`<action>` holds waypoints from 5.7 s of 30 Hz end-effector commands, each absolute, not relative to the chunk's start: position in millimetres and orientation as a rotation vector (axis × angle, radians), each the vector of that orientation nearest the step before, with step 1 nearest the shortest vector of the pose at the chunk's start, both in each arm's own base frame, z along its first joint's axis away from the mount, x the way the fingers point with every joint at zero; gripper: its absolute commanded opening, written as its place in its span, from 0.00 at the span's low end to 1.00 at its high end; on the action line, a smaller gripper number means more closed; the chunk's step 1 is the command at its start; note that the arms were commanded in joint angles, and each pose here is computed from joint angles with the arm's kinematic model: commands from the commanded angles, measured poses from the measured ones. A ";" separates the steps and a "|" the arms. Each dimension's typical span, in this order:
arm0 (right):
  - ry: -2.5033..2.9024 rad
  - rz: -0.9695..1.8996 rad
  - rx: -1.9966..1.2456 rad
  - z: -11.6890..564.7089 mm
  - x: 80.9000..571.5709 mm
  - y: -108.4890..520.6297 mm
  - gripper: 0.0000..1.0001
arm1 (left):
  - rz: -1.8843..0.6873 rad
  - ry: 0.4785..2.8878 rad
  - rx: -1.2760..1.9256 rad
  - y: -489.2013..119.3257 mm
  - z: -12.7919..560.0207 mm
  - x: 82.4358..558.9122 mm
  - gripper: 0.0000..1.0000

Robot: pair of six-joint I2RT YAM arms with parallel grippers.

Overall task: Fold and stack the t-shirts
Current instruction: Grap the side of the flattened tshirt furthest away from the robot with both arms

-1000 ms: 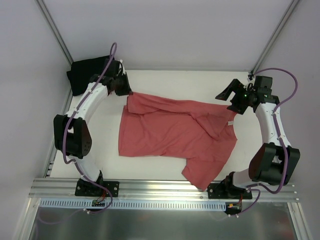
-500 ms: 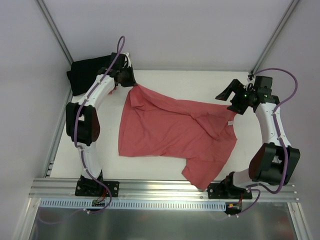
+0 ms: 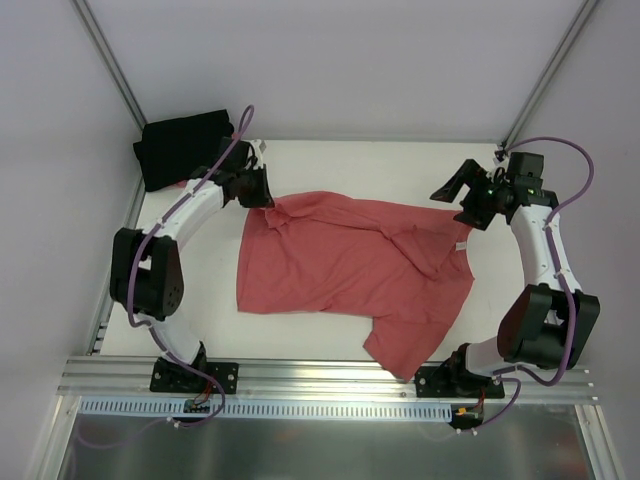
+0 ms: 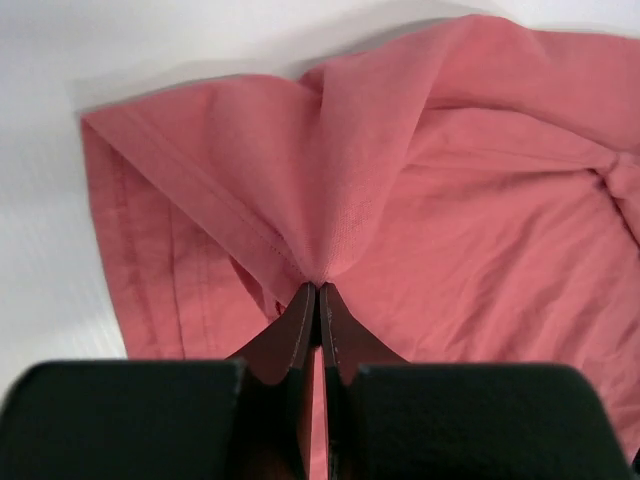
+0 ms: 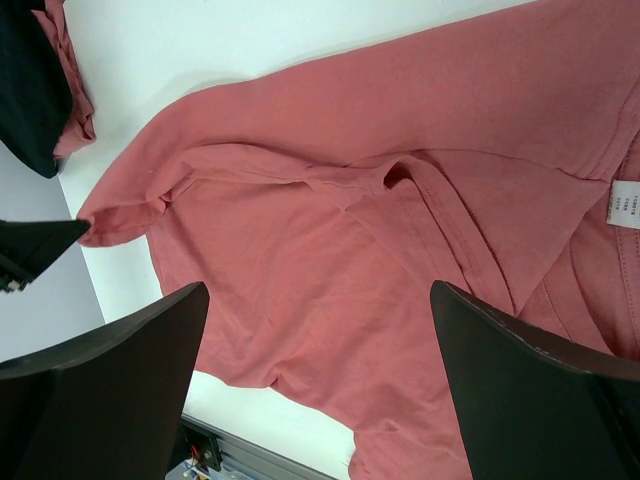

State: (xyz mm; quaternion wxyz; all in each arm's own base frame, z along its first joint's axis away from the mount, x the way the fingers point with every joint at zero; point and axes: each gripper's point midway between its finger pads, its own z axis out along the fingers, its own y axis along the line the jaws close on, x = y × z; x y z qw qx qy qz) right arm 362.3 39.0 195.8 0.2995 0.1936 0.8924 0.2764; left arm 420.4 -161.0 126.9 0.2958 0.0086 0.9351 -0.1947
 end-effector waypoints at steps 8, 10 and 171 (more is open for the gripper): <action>2.358 0.760 0.491 198.0 366.2 42.8 1.00 | -0.564 2.455 0.176 -171.3 144.8 362.7 0.00; 2.358 0.763 0.494 198.1 365.3 43.3 0.99 | -0.556 2.481 0.196 -169.0 135.6 352.4 0.00; 2.514 0.978 0.438 137.9 457.9 87.7 0.00 | 0.068 2.336 0.020 -112.8 168.7 478.2 0.99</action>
